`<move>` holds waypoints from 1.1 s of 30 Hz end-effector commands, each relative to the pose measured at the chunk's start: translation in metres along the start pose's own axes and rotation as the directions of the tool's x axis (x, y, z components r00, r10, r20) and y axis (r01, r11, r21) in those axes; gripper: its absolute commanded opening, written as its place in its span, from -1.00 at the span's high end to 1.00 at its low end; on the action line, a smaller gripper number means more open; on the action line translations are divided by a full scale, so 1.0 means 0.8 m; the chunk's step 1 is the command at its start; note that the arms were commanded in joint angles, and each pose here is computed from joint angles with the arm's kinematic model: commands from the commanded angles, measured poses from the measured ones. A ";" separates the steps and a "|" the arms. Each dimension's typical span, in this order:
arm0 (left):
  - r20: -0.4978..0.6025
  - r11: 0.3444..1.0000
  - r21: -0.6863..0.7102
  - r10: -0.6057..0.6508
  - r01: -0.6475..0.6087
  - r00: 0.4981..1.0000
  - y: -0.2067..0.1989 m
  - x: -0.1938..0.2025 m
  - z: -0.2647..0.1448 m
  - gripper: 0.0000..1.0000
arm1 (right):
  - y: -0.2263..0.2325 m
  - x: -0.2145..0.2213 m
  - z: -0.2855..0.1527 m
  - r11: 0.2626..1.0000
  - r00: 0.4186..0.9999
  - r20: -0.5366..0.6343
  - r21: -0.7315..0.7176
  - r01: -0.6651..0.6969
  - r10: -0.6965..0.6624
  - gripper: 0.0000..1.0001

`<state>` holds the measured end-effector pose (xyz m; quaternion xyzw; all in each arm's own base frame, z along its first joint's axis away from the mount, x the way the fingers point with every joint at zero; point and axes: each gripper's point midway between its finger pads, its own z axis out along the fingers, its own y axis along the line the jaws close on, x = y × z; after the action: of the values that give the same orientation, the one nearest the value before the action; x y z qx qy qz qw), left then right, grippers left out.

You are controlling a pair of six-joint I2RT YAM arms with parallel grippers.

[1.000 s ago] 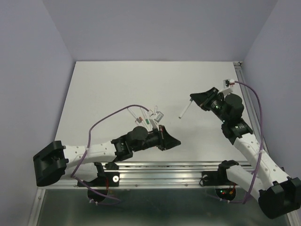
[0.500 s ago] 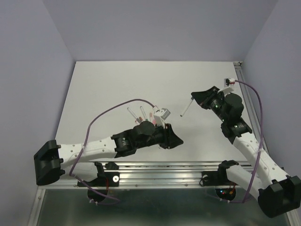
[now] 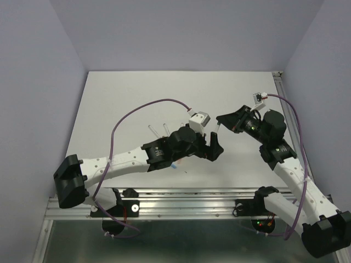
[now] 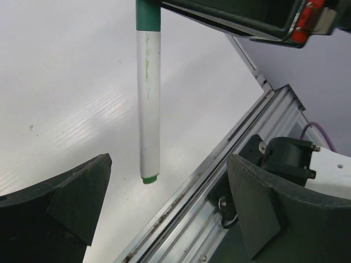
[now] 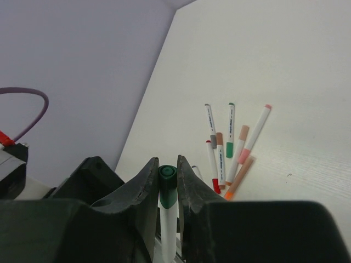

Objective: Open the pen caps

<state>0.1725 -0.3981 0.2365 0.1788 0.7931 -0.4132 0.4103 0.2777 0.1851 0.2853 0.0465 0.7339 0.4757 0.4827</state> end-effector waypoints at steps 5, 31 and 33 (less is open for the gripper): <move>0.059 0.998 0.022 0.058 -0.059 0.997 -0.002 -0.045 0.010 -0.67 | 0.044 0.007 -0.016 0.991 0.998 -0.057 -0.132 -0.030 0.023 0.99; 0.015 0.994 0.111 0.023 -0.025 1.000 -0.009 -0.044 0.031 0.10 | 0.003 0.042 -0.008 0.996 0.991 -0.129 -0.088 0.014 -0.025 0.99; 0.007 0.993 0.114 0.023 -0.024 1.000 -0.008 -0.041 0.035 0.25 | 0.005 0.043 -0.008 0.995 0.991 -0.129 -0.098 0.007 -0.020 0.99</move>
<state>0.1996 -0.4119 0.2234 0.2081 0.7947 -0.4188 0.3869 0.2577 0.1983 0.2635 0.0121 0.7517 0.5018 0.4277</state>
